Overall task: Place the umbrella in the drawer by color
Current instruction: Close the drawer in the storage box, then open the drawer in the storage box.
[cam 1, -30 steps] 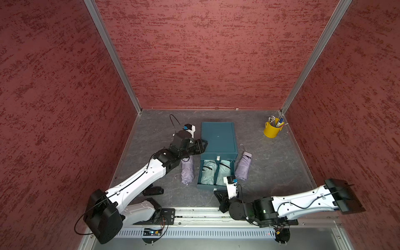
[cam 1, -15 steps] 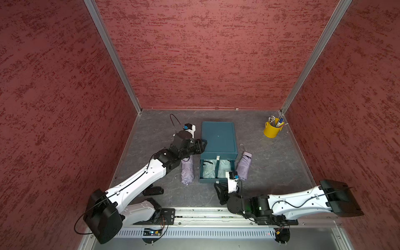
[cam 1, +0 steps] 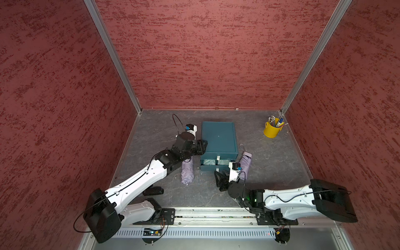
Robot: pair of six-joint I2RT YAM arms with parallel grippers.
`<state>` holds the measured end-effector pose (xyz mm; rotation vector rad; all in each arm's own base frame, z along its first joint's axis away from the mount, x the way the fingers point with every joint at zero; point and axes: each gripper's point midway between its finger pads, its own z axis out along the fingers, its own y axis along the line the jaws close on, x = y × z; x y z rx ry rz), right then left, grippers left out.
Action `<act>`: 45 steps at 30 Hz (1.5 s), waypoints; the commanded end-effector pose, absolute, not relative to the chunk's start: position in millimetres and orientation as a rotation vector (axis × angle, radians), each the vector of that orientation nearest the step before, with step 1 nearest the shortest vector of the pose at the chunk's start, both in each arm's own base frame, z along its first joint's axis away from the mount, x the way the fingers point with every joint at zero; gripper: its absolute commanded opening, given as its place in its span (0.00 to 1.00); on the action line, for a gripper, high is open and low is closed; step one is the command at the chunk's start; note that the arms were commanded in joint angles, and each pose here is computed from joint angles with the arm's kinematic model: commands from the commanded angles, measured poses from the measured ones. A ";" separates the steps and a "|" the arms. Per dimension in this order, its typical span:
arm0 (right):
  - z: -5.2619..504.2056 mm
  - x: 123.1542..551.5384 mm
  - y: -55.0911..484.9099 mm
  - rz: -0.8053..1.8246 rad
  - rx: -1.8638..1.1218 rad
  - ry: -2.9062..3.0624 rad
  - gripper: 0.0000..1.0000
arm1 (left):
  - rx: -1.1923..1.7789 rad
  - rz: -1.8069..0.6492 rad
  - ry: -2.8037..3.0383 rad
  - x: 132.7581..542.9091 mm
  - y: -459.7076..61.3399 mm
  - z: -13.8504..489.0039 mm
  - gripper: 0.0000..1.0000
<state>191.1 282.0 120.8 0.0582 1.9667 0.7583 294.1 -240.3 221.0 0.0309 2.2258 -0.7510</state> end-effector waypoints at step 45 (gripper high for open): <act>43.9 179.4 282.6 1.070 0.359 2.167 0.60 | 0.001 -0.756 2.385 258.4 -211.2 186.2 0.65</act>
